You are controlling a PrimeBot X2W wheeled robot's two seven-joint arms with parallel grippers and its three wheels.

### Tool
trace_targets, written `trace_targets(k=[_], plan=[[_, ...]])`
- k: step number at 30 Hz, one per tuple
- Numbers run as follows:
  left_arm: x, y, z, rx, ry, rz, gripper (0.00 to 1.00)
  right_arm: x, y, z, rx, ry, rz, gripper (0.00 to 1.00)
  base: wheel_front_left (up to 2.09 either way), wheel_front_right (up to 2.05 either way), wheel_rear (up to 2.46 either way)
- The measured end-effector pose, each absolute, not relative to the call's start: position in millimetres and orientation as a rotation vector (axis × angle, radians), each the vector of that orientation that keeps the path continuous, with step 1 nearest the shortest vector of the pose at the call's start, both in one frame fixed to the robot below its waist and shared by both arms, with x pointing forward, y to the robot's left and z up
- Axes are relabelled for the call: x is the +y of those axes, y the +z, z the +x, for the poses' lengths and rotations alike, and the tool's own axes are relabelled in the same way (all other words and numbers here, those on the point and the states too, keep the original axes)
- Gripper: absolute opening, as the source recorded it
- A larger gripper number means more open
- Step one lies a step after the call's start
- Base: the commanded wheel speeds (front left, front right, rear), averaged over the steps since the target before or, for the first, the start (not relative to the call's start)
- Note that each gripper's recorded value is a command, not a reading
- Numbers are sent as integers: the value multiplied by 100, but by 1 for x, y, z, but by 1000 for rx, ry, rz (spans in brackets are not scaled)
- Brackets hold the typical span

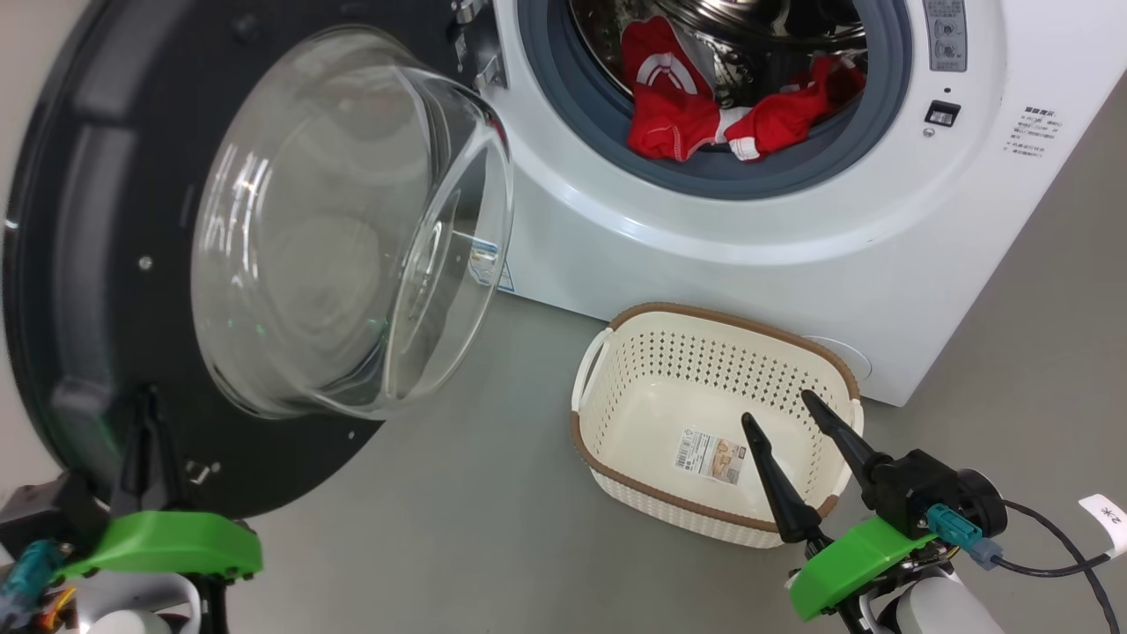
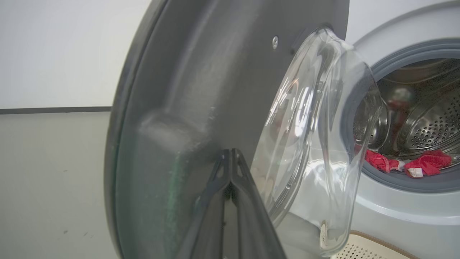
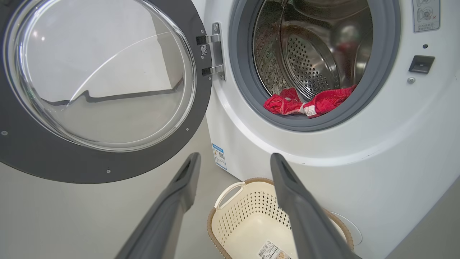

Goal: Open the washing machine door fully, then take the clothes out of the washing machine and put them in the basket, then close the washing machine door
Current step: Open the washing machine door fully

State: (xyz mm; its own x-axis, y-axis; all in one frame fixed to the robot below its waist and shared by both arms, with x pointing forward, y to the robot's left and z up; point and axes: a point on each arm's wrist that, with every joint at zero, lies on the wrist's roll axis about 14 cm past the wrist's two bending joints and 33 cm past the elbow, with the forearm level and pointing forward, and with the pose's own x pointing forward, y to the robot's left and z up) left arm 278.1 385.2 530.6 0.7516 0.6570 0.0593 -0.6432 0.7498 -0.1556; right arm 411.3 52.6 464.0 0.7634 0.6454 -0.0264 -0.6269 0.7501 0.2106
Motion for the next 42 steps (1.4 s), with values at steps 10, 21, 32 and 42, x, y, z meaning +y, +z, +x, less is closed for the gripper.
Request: trace_targets(k=[10, 21, 32, 42], plan=[[410, 531, 273, -119, 787, -131, 0, 54, 460, 415, 99, 704, 184, 100, 0, 0, 0], [432, 528, 283, -96, 837, -103, 0, 48, 451, 427, 108, 691, 182, 100, 0, 0, 0], [451, 530, 284, -95, 894, -75, 0, 44, 444, 431, 120, 691, 175, 100, 0, 0, 0], [458, 528, 280, -97, 917, -83, 0, 44, 446, 436, 110, 691, 172, 100, 0, 0, 0]])
